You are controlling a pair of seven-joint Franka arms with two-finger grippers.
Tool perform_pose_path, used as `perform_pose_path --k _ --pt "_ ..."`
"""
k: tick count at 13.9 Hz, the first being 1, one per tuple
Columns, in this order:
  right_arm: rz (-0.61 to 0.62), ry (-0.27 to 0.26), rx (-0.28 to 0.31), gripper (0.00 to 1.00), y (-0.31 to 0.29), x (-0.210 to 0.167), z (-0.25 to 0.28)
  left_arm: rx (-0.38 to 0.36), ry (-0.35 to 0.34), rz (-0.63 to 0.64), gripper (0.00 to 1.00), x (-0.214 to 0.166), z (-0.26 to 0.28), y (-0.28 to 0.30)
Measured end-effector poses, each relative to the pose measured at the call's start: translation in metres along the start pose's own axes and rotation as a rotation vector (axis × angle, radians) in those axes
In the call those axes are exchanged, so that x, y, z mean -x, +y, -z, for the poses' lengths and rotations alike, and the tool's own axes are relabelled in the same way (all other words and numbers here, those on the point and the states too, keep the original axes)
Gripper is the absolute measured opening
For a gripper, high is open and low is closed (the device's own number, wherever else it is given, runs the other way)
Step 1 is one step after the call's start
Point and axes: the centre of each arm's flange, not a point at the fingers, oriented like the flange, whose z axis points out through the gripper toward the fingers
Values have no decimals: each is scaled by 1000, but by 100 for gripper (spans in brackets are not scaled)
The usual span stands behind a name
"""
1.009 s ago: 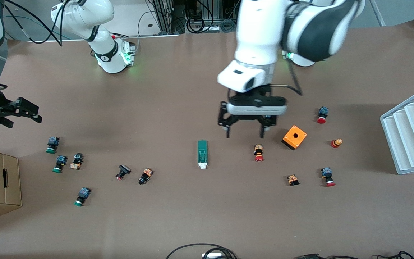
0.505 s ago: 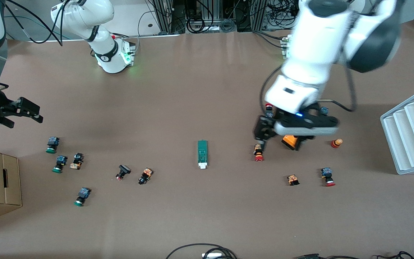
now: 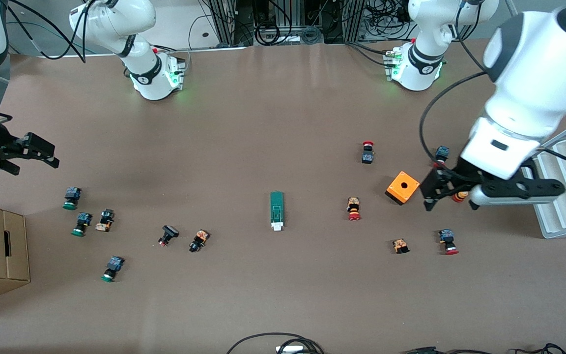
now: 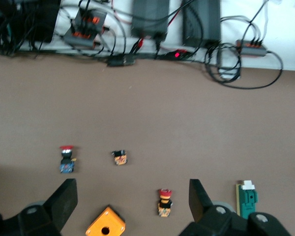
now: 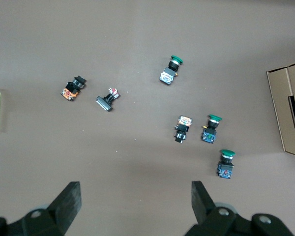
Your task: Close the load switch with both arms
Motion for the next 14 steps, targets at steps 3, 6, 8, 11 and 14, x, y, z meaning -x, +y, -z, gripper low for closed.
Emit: perform_pose_path --k 3,6,8,11,14 --pt "3 0 0 100 -1 0 0 -44 -95 11 100 0 -17 -41" --pt "3 0 0 100 -2 0 0 -73 -164 -20 100 0 -22 -91" --pt "3 0 0 100 -2 0 0 -79 -203 -23 100 0 -18 -128" --pt "3 0 0 100 -2 0 0 -65 -213 -10 100 4 2 -155" --pt "3 0 0 100 -2 0 0 -71 -211 -11 100 14 29 -153"
